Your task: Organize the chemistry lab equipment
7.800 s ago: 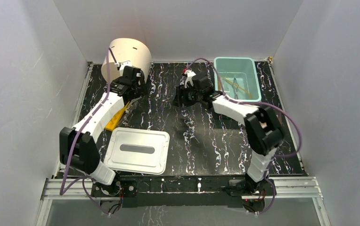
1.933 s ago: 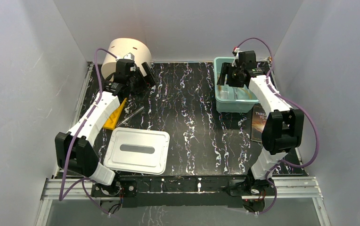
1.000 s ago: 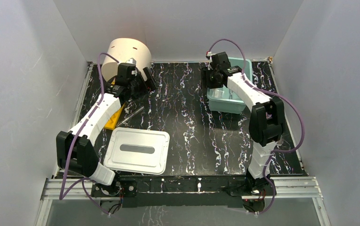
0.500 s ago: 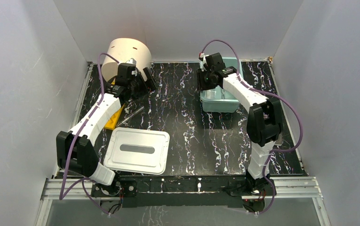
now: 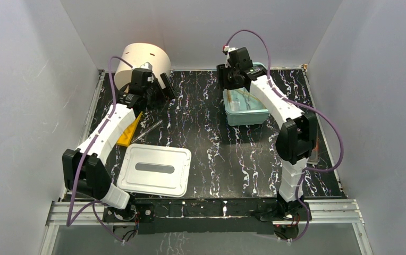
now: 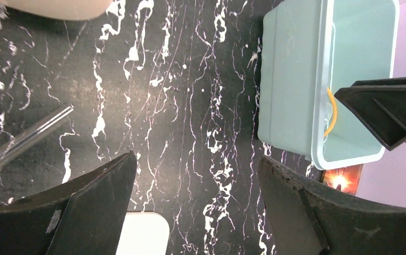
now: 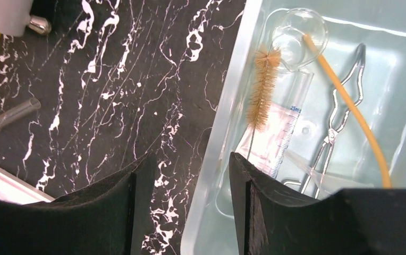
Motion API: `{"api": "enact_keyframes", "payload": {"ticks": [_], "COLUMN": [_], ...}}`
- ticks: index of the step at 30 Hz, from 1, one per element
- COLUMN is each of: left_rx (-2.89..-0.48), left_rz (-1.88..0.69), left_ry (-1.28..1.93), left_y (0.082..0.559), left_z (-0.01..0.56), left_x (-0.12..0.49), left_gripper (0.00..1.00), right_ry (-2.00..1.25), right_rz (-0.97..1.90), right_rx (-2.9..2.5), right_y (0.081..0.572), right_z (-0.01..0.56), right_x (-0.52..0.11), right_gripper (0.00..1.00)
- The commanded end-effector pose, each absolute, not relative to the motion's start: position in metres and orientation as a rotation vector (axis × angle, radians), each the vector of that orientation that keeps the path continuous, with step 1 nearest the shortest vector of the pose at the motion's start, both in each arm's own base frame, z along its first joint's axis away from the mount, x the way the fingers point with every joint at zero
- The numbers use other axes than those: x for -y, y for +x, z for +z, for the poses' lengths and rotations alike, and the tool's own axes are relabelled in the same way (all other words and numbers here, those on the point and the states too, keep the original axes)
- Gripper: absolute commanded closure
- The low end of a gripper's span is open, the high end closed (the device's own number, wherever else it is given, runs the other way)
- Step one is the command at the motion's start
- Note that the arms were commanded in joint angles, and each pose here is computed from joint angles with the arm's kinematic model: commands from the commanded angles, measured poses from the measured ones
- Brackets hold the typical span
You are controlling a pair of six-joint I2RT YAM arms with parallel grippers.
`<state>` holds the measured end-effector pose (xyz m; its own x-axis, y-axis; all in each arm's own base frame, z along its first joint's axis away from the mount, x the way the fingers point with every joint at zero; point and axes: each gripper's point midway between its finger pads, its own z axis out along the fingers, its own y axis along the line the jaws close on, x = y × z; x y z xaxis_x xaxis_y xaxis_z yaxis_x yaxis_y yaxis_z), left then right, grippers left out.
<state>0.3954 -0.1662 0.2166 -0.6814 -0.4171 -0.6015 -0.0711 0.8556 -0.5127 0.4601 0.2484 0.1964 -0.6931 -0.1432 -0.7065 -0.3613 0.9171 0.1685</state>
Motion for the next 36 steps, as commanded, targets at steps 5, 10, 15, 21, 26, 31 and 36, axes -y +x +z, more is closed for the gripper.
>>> {"api": "enact_keyframes", "payload": {"ticks": [5, 10, 15, 21, 26, 31, 36], "left_rx": [-2.029, -1.923, -1.806, -1.796, -1.837, -1.874, -1.886], "left_rz": [-0.39, -0.166, -0.046, -0.139, -0.237, -0.307, -0.304], "left_ry": [-0.27, -0.345, -0.419, -0.365, -0.35, -0.346, -0.326], "left_y": [0.409, 0.412, 0.408, 0.41, 0.409, 0.409, 0.41], "left_z": [0.307, 0.347, 0.387, 0.391, 0.378, 0.363, 0.358], "left_x": [0.13, 0.089, 0.06, 0.075, 0.092, 0.104, 0.106], "left_gripper": [0.14, 0.11, 0.08, 0.03, 0.03, 0.02, 0.02], "right_ry": [-0.358, -0.591, -0.834, -1.234, -1.366, -1.351, -1.347], "right_rz": [0.464, 0.483, 0.506, 0.591, 0.601, 0.642, 0.569], "right_rx": [-2.157, -2.147, -2.136, -2.107, -2.013, -2.067, -2.135], "right_y": [0.437, 0.392, 0.343, 0.274, 0.248, 0.25, 0.257], "right_z": [0.274, 0.265, 0.231, 0.162, 0.129, 0.11, 0.086], "right_x": [-0.258, -0.304, -0.352, -0.401, -0.426, -0.44, -0.439], "right_gripper": [0.39, 0.39, 0.38, 0.42, 0.45, 0.51, 0.52]}}
